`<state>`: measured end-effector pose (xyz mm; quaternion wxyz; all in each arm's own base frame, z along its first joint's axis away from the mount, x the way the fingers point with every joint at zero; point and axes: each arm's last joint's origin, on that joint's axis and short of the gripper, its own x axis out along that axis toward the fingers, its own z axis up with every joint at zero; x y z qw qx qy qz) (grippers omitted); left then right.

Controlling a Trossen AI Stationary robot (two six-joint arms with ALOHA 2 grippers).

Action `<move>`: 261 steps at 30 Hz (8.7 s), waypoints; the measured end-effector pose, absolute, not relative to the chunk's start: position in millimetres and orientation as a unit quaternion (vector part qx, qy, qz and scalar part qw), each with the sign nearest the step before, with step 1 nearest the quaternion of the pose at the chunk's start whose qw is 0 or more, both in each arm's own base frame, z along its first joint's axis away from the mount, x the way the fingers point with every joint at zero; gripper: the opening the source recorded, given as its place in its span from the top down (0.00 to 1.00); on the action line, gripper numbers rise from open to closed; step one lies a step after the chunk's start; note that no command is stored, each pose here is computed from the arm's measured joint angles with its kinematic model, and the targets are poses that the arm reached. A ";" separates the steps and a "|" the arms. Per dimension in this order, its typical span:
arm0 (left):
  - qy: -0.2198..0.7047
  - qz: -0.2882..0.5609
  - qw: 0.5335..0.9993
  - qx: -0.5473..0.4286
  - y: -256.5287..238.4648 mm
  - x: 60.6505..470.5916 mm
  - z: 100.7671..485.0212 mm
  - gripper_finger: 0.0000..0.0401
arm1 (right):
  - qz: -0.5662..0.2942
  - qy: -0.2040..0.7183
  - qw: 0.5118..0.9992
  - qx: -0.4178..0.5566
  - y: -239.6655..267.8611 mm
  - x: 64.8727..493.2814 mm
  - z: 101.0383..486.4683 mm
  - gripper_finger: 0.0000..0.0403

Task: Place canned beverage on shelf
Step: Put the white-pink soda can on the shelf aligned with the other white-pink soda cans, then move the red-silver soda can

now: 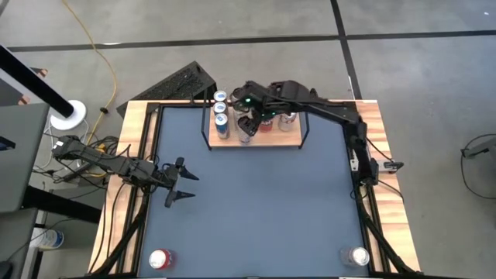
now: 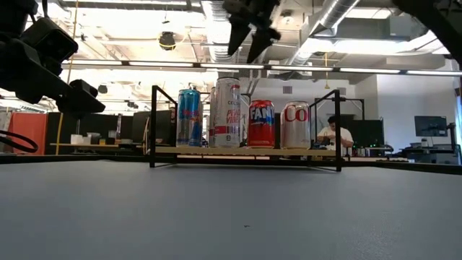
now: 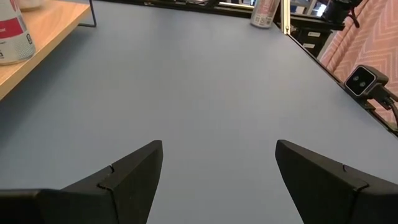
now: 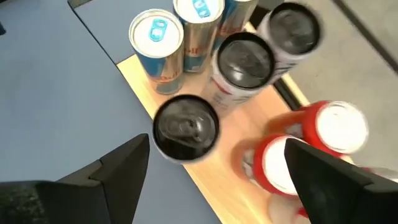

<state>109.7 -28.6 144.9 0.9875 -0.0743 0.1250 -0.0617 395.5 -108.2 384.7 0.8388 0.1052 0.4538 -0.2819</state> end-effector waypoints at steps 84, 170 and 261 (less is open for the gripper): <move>0.125 -0.061 0.987 -0.074 -28.6 109.8 144.9 0.25 | -0.269 0.227 0.935 -0.041 -66.8 381.2 168.5 1.00; 0.125 -0.047 0.971 -0.199 -28.7 110.1 146.3 0.25 | 0.178 0.490 0.777 0.353 215.1 264.1 299.4 1.00; 0.115 0.000 0.959 -0.258 -26.3 110.3 146.3 0.25 | -0.167 0.815 0.461 0.308 261.5 152.4 217.9 0.29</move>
